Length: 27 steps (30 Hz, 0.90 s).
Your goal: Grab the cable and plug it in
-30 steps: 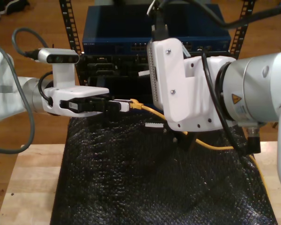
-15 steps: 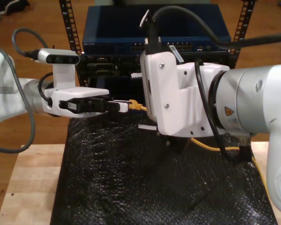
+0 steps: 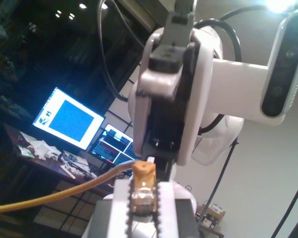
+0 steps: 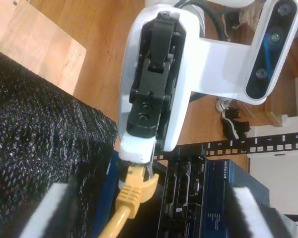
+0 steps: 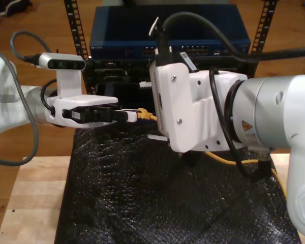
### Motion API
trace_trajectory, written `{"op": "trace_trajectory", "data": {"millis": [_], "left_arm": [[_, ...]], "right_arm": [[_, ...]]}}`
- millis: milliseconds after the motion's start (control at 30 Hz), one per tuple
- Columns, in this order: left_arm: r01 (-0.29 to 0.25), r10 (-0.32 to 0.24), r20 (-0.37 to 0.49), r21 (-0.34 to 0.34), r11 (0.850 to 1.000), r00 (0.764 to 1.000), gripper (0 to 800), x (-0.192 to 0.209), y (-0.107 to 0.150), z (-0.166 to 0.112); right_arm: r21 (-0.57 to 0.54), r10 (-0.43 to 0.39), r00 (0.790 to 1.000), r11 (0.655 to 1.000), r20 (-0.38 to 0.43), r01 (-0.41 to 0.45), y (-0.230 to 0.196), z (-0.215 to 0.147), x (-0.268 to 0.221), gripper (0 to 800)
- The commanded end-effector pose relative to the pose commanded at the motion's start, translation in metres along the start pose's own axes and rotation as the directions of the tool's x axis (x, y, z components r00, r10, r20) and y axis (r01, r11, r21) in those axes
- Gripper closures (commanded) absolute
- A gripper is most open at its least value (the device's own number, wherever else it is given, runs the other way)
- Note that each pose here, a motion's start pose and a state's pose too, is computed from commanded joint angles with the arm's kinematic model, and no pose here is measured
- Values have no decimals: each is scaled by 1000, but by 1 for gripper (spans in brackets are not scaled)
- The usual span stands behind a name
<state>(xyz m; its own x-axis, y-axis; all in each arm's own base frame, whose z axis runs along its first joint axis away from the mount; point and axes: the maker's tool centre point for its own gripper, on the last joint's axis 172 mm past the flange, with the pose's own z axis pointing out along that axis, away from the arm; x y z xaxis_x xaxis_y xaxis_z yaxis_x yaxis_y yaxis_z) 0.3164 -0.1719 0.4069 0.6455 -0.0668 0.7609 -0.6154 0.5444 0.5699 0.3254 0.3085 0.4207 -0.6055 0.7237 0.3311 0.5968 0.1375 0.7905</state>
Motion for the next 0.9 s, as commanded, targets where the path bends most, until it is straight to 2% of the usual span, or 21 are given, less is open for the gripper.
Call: {"op": "trace_trajectory", "data": {"millis": [100,267,900], "left_arm": [[1,-1,-1,-3,1000,1000,787,0,0,0],[5,-5,-6,-11,1000,1000,789,-1,1,-1],[16,-16,-21,-25,1000,1000,789,3,4,0]], "right_arm": [[-15,0,1000,1000,3,0,1,0,-2,210],[-26,3,1000,1000,3,-3,4,-2,-1,259],[-18,-4,1000,1000,-15,3,-1,-2,7,318]]}}
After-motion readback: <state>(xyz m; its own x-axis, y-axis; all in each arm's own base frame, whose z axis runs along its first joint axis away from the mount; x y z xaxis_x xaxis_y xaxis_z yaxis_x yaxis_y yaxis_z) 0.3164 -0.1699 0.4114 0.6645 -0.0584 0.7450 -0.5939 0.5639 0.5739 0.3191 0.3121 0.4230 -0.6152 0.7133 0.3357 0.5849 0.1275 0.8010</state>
